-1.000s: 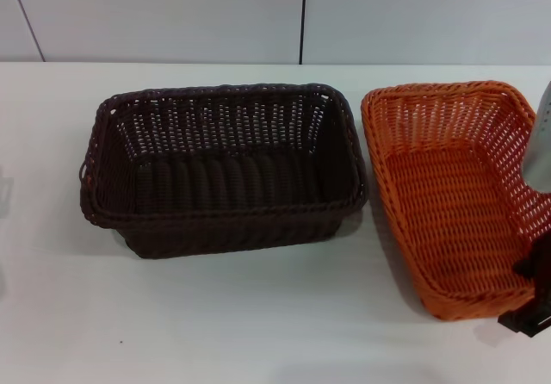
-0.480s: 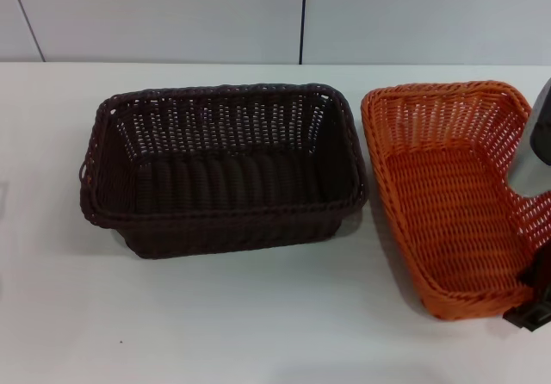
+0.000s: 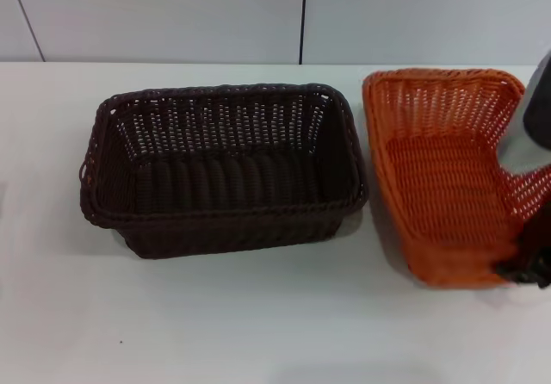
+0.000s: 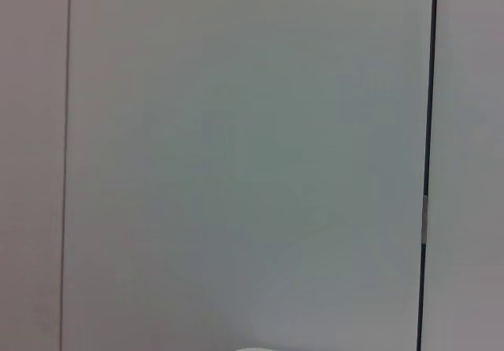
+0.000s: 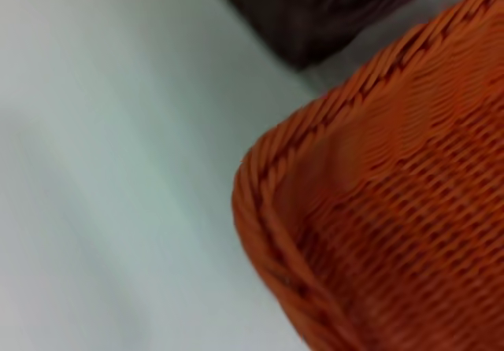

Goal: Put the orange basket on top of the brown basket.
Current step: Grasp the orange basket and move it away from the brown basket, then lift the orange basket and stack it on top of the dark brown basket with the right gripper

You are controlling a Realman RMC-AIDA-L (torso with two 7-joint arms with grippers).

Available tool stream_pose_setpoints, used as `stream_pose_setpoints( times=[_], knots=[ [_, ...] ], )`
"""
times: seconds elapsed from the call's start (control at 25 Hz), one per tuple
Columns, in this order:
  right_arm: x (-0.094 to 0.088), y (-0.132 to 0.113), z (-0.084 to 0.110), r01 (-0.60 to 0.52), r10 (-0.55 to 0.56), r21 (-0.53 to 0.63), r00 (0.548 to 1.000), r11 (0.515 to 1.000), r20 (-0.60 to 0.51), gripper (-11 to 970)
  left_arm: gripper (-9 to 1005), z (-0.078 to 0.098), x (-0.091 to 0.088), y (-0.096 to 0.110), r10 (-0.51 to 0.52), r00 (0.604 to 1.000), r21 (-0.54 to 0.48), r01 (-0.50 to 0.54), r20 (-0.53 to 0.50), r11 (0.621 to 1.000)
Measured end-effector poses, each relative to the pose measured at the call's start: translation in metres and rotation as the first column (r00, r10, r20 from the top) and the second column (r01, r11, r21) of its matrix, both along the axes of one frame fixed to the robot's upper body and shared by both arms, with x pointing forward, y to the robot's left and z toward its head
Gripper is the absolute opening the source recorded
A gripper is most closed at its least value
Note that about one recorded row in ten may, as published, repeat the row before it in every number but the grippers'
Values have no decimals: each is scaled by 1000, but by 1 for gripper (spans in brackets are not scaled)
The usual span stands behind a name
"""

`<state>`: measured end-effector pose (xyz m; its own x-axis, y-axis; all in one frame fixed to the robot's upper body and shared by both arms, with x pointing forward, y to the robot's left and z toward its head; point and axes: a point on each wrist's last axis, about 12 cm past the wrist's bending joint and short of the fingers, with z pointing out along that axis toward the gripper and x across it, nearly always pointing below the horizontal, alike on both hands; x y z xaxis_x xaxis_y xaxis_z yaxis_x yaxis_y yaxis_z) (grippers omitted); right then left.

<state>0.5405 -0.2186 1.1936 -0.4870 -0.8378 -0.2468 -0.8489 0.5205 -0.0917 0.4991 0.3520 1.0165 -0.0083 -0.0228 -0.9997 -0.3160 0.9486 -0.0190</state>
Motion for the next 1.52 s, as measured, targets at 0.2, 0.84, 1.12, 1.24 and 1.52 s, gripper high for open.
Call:
stream_pose_setpoints(
  times=[0.2, 0.84, 1.12, 1.24, 1.52],
  knots=[
    [-2, 3, 26, 43, -46, 33, 992, 999, 114, 234, 840, -1, -1, 1, 3, 1000, 3, -3, -4, 1000],
    [-11, 50, 83, -225, 253, -116, 852, 967, 459, 172, 840, -1, -3, 3, 10, 1000, 11, -10, 4, 1000],
    [-28, 82, 64, -569, 716, -435, 580, 698, 390, 169, 840, -2, -4, 3, 14, 1000, 8, -14, 0, 1000],
    [-29, 91, 61, -615, 806, -520, 458, 592, 375, 168, 840, -3, -6, 3, 15, 1000, -10, -15, 1, 1000],
    [-21, 91, 62, -619, 885, -635, 279, 463, 373, 165, 840, -5, -6, 1, 10, 1000, -48, -10, 3, 999]
  ],
)
